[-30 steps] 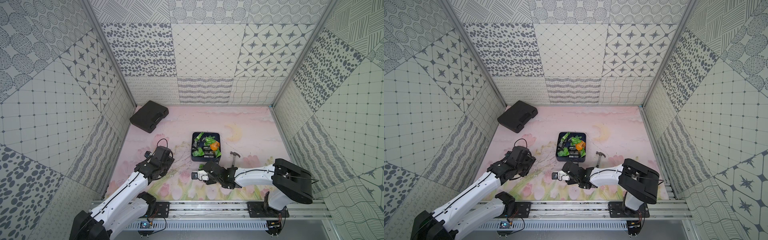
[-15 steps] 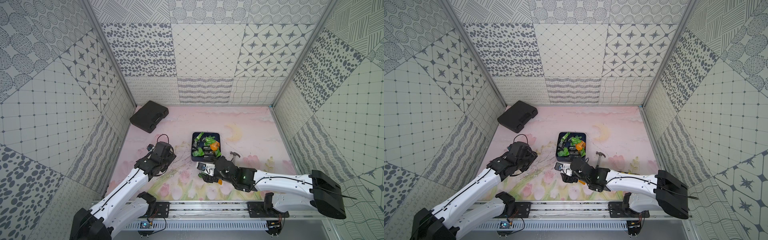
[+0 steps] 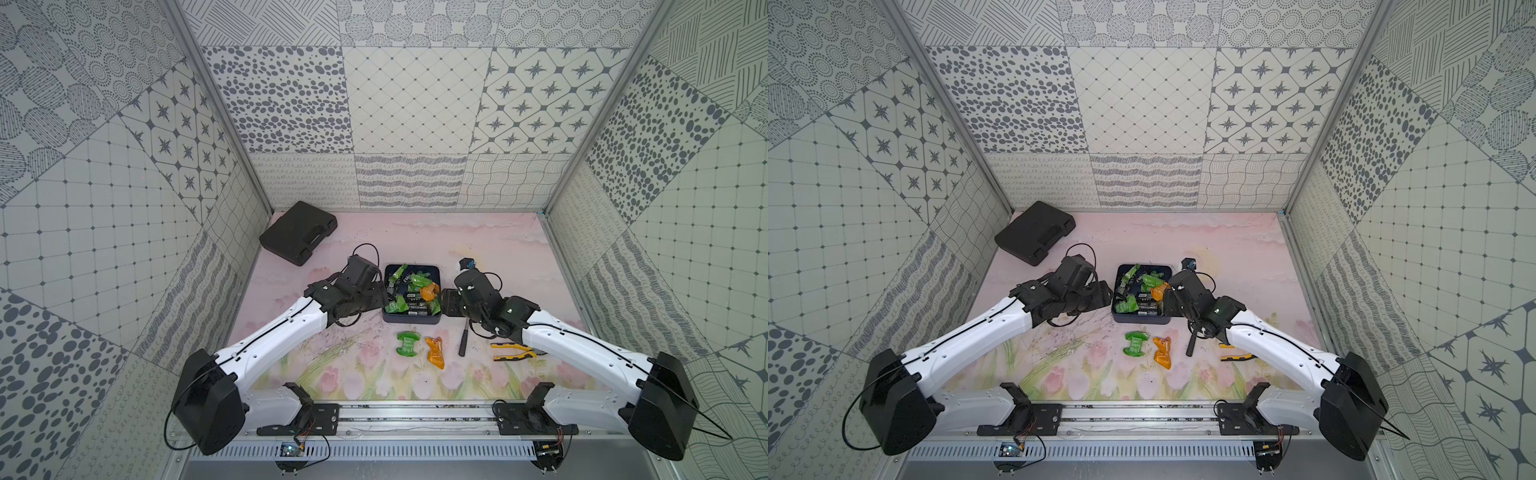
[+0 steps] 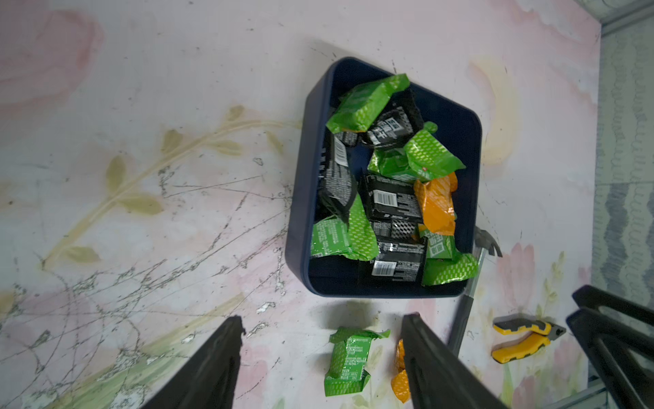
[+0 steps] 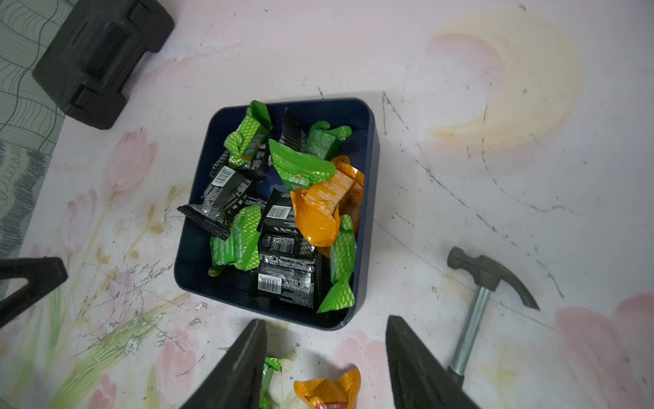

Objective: Take the cookies out of the storage box
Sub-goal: Pick up the cookie from the storage box.

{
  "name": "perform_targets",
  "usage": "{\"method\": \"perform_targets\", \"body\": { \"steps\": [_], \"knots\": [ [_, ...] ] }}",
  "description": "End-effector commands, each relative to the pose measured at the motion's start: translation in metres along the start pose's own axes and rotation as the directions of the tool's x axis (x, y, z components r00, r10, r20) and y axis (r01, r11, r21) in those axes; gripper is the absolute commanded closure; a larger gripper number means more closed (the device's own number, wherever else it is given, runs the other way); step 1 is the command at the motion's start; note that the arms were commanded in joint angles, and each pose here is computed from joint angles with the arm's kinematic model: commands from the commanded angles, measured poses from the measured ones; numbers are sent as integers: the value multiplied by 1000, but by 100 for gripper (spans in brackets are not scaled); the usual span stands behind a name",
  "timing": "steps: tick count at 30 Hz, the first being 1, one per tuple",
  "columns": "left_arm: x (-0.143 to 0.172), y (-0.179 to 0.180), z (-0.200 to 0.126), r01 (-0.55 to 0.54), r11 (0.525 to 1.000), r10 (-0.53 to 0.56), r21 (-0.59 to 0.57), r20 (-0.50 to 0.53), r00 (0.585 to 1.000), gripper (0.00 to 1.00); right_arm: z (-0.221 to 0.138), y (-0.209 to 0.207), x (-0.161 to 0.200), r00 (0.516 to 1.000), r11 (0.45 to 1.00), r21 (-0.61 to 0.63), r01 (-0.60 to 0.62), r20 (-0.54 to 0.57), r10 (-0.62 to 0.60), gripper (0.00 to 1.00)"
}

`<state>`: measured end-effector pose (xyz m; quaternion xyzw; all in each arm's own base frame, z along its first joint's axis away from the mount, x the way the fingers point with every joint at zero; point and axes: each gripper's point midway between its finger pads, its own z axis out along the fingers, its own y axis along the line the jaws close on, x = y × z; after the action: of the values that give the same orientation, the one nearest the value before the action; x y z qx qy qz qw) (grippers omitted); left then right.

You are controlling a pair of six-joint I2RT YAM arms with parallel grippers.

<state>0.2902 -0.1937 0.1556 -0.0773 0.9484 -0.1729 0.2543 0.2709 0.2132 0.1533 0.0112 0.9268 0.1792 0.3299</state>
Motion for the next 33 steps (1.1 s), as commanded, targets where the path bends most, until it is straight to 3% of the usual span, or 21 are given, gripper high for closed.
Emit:
{"method": "perform_targets", "body": {
  "steps": [1,9,15,21,27,33],
  "knots": [
    [6,-28,17,-303,952,300,-31,-75,951,28,-3,-2,9,987,990,-18,-136,-86,134,43],
    [-16,-69,56,-571,819,561,-61,-129,818,33,-6,-10,-1,989,990,-5,-142,-52,141,43],
    [-34,-66,82,-689,710,662,-145,-197,723,36,-11,-15,-4,989,989,0,-145,-32,144,43],
    [-45,-62,96,-717,680,678,-156,-238,695,42,-10,-16,-6,989,990,7,-143,-29,144,43],
    [-45,-47,109,-741,652,681,-164,-303,666,42,-7,-13,-4,992,994,-5,-111,-53,111,43],
    [-53,-35,122,-745,638,676,-194,-321,663,40,-2,-10,-4,993,995,-4,-100,-66,100,43]
  ]
}}
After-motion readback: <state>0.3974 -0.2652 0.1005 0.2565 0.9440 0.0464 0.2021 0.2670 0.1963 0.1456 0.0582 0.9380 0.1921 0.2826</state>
